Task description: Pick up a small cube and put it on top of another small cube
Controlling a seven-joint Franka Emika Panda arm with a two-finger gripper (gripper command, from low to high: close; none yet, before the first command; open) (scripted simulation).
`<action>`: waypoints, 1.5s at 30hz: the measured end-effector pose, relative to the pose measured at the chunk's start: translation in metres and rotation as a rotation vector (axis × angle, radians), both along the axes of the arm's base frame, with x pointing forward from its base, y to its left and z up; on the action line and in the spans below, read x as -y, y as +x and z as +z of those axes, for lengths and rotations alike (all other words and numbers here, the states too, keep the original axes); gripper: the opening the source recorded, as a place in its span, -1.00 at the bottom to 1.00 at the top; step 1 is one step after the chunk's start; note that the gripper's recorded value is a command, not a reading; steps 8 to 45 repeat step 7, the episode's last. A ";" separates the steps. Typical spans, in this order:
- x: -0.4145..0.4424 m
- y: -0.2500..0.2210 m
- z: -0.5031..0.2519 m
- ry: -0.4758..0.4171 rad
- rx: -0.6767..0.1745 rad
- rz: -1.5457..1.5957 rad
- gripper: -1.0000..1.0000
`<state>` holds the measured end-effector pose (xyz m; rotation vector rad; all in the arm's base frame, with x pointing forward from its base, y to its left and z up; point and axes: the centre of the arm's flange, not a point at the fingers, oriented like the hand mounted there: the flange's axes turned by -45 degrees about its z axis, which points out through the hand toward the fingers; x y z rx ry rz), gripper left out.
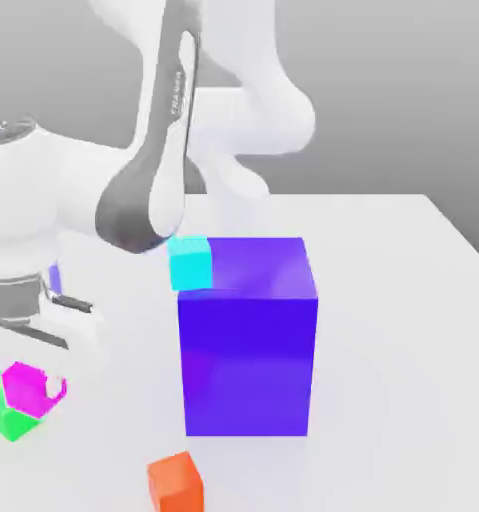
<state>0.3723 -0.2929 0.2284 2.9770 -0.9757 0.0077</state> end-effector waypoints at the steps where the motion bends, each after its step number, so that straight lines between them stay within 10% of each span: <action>1: 0.008 -0.007 -0.011 0.006 0.000 -0.029 -1.00; 3: 0.014 -0.014 -0.035 0.009 0.000 -0.051 -1.00; 4: 0.015 -0.015 -0.045 0.010 -0.001 -0.055 1.00; 45: 0.015 -0.015 -0.045 0.010 -0.001 -0.055 1.00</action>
